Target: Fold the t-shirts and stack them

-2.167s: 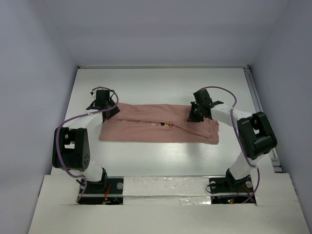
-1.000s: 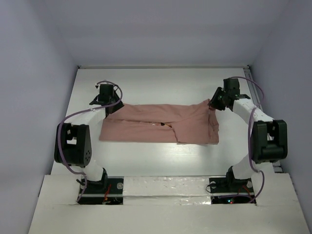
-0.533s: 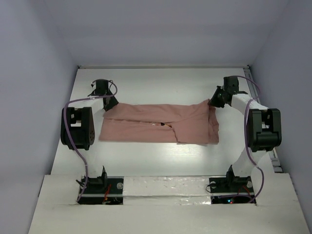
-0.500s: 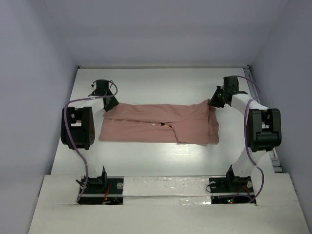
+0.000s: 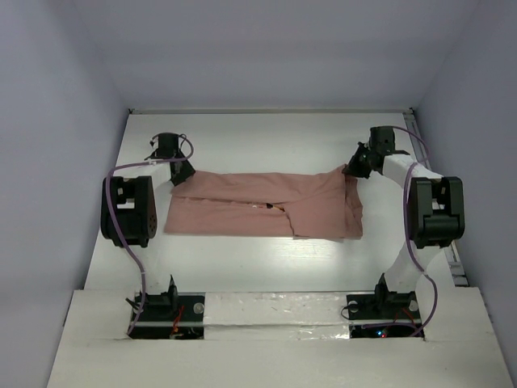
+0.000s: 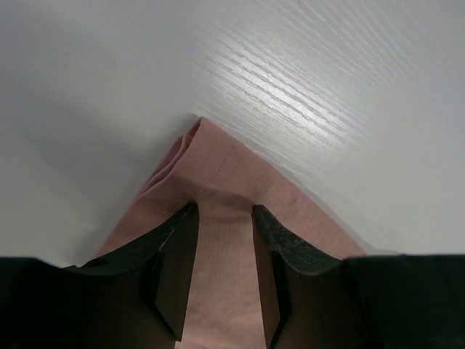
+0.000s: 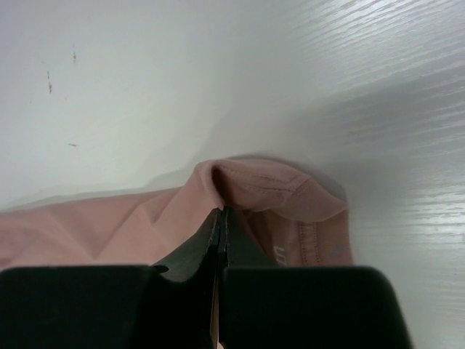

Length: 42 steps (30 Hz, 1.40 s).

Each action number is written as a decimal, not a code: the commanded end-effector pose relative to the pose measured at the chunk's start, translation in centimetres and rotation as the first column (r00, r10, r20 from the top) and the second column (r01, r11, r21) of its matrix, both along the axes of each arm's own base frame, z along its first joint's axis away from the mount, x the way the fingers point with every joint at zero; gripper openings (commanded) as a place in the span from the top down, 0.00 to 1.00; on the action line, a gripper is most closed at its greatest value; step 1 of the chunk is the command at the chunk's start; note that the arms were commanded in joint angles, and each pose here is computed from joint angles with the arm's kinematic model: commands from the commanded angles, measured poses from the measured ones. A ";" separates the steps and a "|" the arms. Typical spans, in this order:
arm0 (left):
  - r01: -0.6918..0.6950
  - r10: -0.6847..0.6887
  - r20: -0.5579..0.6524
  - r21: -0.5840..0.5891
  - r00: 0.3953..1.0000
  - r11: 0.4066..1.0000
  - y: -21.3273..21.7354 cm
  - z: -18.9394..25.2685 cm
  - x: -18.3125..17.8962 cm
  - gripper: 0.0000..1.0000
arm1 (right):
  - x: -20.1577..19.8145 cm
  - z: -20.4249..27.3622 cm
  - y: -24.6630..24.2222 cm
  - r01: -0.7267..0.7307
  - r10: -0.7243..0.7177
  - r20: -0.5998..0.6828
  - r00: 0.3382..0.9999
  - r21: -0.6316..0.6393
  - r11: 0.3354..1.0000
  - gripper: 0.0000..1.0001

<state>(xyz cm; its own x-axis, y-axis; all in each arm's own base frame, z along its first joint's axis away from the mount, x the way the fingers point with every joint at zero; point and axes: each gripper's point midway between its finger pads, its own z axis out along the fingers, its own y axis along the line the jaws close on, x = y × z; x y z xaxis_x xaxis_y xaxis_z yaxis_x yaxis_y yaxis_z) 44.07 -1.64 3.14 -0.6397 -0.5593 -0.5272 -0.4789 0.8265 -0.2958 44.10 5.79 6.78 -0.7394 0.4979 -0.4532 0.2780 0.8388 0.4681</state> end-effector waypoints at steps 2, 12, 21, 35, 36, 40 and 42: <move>-0.053 0.053 -0.021 0.013 0.998 0.999 1.7 -0.4 -0.8 0.67 | 2.7 3.1 -2.3 0.072 -0.070 0.102 0.992 -0.016 0.997 1.00; -0.123 0.123 -0.037 -0.005 0.992 0.992 4.0 -1.2 -2.3 0.67 | 4.8 4.6 -5.2 0.130 -0.116 0.142 0.983 -0.090 0.988 1.00; -0.111 0.111 -0.003 -0.017 0.994 0.994 3.8 0.2 -1.9 0.66 | 5.8 3.6 -5.4 0.125 -0.113 0.118 0.987 -0.100 0.987 0.75; -0.065 0.054 0.169 0.065 0.984 0.996 2.5 7.5 -3.1 0.44 | -8.7 1.9 5.6 -0.104 0.101 0.036 0.994 0.110 0.988 0.94; -0.066 0.054 0.177 0.064 0.983 0.996 2.5 7.8 -3.1 0.44 | -9.2 1.6 5.6 -0.101 0.098 0.027 0.995 0.113 0.989 0.94; -0.043 0.039 0.117 0.037 0.992 0.998 1.5 5.0 -4.3 0.44 | -12.0 -1.4 6.1 -0.076 0.084 -0.063 0.994 0.117 0.990 0.96; -0.035 0.033 0.078 0.026 0.996 0.999 1.3 3.5 -4.6 0.44 | -12.7 -2.8 5.2 -0.042 0.050 -0.102 0.994 0.080 0.996 1.00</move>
